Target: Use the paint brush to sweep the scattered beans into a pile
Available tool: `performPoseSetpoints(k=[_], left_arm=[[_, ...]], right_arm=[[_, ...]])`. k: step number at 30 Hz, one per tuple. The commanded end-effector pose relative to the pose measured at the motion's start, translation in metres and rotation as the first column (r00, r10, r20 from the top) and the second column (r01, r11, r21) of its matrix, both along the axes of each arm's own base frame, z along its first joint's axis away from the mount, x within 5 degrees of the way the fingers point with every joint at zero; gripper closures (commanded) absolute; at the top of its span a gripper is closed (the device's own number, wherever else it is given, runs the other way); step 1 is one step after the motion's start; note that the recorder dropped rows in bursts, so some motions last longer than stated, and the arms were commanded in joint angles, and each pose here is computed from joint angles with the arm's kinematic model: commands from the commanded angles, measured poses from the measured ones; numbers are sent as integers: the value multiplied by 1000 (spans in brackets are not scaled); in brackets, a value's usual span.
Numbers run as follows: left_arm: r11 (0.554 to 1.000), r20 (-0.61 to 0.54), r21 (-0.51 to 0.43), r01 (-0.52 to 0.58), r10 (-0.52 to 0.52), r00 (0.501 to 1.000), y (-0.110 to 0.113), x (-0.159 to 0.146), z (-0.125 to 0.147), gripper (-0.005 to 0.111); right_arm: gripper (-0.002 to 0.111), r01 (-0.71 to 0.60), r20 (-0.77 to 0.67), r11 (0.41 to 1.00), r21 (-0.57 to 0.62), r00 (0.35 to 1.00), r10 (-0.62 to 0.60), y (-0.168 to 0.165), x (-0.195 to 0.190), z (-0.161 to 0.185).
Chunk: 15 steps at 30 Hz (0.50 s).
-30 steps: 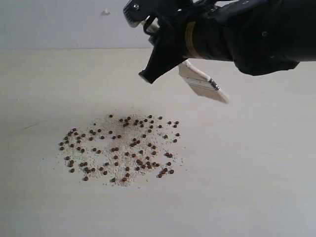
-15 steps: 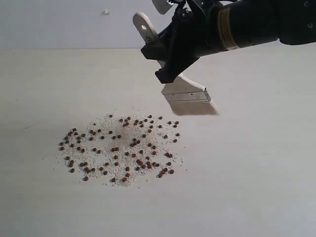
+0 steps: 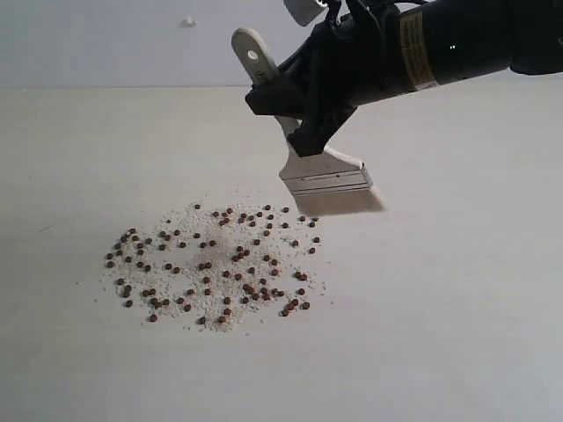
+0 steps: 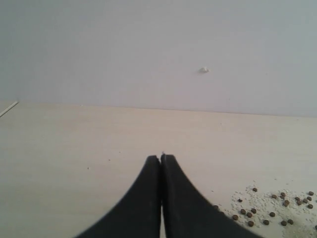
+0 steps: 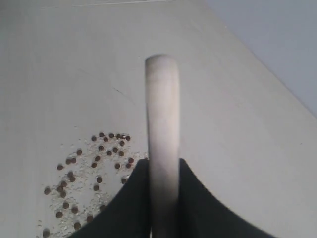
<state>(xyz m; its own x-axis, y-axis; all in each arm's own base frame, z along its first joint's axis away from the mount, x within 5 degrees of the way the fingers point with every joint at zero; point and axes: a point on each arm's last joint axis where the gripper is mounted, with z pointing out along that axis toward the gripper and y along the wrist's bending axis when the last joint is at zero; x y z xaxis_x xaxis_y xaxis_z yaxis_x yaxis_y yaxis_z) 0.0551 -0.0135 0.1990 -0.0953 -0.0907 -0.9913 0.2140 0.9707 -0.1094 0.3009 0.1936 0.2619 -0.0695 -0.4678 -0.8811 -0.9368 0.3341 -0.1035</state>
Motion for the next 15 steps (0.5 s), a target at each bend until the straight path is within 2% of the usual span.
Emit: performPoseSetpoints(k=[1,6,9,12,15], left_arm=[[1000,3,-4,-2,2,1000,0,0,0,107],[1000,3,-4,-2,2,1000,0,0,0,107],[1000,3,-4,-2,2,1000,0,0,0,107],[1000,3,-4,-2,2,1000,0,0,0,107],[1000,3,-4,-2,2,1000,0,0,0,107]], right_arm=[[108,54,38,998,-14,998,-53,-3,6,3],[108,141,45,990,-29,989,-140,-7,13,3],[108,148,22,989,-19,989,-148,-7,12,2],[108,176,9,983,41,984,-177,-6,12,1],[108,235,56,966,109,969,-242,-9,13,-2]])
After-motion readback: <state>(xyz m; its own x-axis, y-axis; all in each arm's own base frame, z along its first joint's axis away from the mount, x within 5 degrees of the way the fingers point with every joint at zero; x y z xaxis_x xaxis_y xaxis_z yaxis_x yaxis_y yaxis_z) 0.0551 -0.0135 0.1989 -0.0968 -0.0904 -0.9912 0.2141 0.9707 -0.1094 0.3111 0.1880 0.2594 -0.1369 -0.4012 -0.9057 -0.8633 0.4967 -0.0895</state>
